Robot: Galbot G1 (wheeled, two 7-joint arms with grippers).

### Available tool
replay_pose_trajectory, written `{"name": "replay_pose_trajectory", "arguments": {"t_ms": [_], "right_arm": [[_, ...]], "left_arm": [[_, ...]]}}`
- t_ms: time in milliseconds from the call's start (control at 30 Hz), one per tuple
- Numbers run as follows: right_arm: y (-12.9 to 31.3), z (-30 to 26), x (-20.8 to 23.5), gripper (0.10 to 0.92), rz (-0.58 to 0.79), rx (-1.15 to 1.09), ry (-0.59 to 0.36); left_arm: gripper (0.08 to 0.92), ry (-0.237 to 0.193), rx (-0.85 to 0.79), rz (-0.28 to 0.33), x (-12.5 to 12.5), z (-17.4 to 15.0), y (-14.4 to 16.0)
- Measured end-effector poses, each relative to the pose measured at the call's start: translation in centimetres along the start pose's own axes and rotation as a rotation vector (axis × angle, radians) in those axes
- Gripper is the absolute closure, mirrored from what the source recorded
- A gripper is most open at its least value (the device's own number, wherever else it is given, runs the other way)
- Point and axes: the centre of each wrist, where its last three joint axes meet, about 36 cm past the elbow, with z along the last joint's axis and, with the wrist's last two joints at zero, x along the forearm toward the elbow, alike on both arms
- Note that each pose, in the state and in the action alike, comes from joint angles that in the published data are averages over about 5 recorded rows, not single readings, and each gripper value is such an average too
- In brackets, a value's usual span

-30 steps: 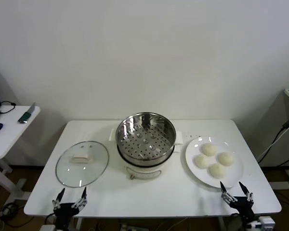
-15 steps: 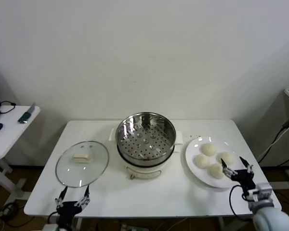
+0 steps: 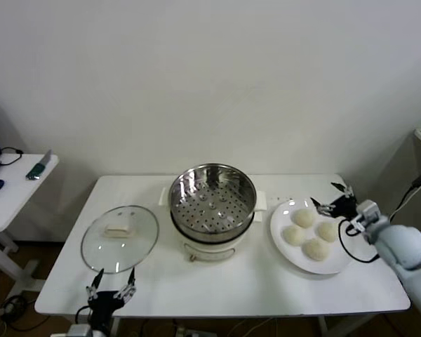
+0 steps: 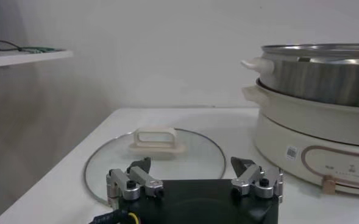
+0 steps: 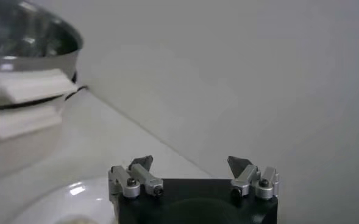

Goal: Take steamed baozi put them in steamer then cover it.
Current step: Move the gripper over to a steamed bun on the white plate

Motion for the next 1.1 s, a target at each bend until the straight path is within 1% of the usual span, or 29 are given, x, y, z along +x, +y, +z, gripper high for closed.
{"name": "replay_pose_trajectory", "arguments": {"t_ms": [300,567,733,1100], "right_arm": [[-5.5,-3.0,-1.9,0.2,-0.31,0.301,0.115],[-8.2,-4.6,-4.1,0.2,-0.533,0.439,0.261],[-9.5,-5.3,-5.9,0.2,-0.606,0.455,0.33],[-11.0,-8.0,-11.4,0.2,-0.709,0.484,0.402]], "left_arm": [[0.177,0.001,-0.003,0.001,0.0,0.4,-0.1],[0.177,-0.004,-0.006,-0.006,-0.1,0.3,0.3],[0.177,-0.007,-0.004,-0.011,-0.2,0.4,0.5],[0.177,-0.011,-0.015,-0.006,-0.5,0.6,0.7]]}}
